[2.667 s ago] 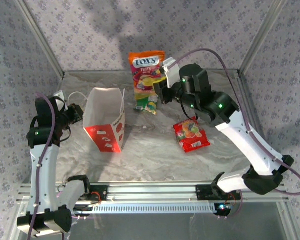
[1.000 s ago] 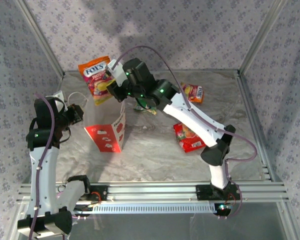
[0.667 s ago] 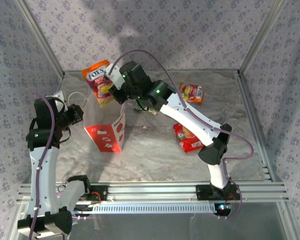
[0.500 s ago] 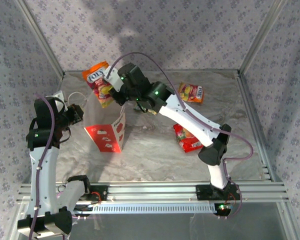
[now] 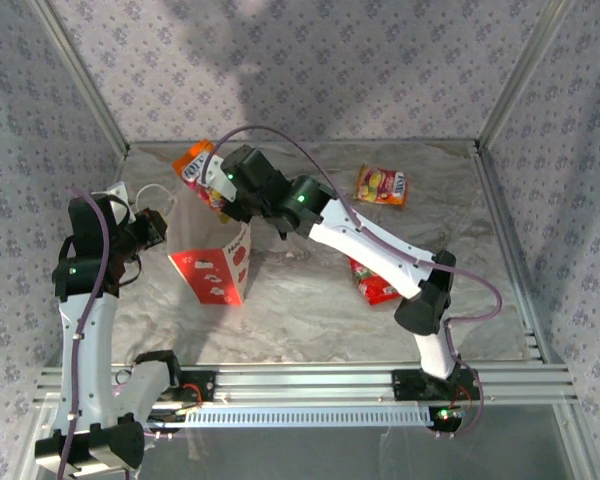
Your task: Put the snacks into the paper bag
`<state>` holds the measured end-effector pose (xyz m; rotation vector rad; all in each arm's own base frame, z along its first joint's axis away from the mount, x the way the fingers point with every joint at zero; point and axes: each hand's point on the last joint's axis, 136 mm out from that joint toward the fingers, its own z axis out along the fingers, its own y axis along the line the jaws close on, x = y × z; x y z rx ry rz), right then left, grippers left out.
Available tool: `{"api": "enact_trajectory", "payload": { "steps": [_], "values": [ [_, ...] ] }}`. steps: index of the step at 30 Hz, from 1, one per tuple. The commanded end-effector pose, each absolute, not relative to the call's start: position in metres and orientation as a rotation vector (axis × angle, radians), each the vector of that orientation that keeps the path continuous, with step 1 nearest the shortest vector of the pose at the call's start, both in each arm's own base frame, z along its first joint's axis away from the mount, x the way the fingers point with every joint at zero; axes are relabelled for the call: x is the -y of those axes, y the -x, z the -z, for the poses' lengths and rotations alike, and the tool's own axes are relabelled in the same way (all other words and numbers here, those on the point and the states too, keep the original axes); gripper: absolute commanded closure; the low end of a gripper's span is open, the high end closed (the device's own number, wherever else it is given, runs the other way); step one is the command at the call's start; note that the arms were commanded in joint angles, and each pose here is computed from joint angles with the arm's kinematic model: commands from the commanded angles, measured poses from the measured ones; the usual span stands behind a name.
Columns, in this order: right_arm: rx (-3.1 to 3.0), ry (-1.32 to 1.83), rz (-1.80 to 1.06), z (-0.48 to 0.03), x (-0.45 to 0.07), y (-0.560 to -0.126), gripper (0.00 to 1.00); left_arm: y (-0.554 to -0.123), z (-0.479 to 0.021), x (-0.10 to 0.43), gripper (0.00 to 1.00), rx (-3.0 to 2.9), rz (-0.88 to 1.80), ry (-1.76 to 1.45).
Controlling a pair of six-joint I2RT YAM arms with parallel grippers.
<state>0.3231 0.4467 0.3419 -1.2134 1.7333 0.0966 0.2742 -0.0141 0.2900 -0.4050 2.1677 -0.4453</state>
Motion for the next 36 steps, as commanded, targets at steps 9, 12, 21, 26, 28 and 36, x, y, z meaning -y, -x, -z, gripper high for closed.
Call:
{"api": "enact_trajectory", "payload": {
  "steps": [9,12,21,26,28,36],
  "values": [
    [-1.713,1.226,0.085,-0.339,-0.449,-0.325,0.86,-0.271,-0.306,0.011,0.9,-2.14,0.425,0.39],
    [-1.727,1.205,0.089,-0.341,-0.445,-0.326,0.85,-0.27,-0.306,0.012,0.9,-2.14,0.423,0.386],
    [-1.787,1.165,0.06,-0.344,-0.434,-0.318,0.85,-0.27,-0.305,0.012,0.9,-2.143,0.425,0.389],
    [-1.79,1.136,0.025,-0.353,-0.431,-0.314,0.85,-0.268,-0.306,0.013,0.9,-2.141,0.428,0.385],
    [-1.793,1.116,-0.007,-0.36,-0.429,-0.311,0.85,-0.267,-0.308,0.012,0.91,-2.136,0.425,0.384],
    [-1.832,1.066,-0.122,-0.371,-0.425,-0.299,0.86,-0.268,-0.309,0.013,0.9,-2.132,0.434,0.386]
  ]
}}
